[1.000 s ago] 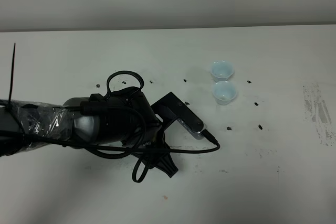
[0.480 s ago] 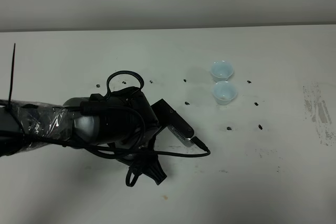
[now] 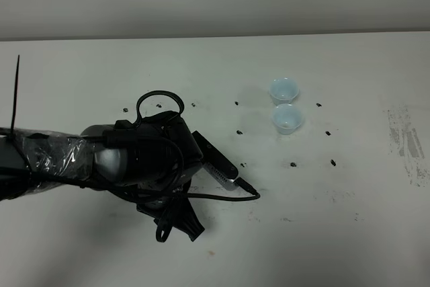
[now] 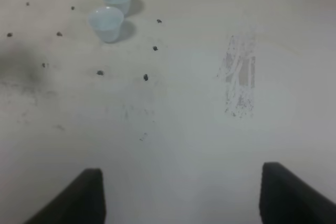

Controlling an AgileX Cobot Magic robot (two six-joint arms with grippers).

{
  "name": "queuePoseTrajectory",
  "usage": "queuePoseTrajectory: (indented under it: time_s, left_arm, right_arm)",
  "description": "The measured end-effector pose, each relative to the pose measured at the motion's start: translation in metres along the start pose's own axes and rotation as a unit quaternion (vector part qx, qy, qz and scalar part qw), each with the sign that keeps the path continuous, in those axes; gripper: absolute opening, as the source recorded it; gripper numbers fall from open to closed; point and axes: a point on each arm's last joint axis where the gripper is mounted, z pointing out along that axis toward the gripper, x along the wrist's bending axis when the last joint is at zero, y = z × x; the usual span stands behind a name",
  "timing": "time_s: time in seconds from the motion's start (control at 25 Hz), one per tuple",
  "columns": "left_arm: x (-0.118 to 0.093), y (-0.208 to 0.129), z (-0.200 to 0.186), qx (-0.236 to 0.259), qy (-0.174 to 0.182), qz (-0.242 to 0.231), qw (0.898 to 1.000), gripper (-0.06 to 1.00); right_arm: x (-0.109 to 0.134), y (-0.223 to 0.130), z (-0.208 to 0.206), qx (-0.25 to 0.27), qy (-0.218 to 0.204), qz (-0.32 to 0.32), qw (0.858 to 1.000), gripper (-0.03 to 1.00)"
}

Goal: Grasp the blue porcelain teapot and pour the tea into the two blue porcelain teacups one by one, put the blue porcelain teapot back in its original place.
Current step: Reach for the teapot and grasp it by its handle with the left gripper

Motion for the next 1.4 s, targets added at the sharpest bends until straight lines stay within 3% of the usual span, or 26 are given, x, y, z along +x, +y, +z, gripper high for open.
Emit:
queuePoseTrajectory:
  time_s: [0.56,1.0,1.4]
  left_arm:
    - [0.005,-0.002,0.0,0.009,0.026,-0.044,0.999,0.44]
    - [0.01,-0.009,-0.001,0.044,0.06,-0.08,0.994,0.44]
    - [0.011,-0.01,-0.005,0.042,0.06,-0.087,0.994,0.44]
  right_arm:
    - [0.0,0.0,0.0,0.0,0.0,0.0,1.0,0.59]
    - [0.0,0.0,0.0,0.0,0.0,0.0,1.0,0.59]
    - [0.0,0.0,0.0,0.0,0.0,0.0,1.0,0.59]
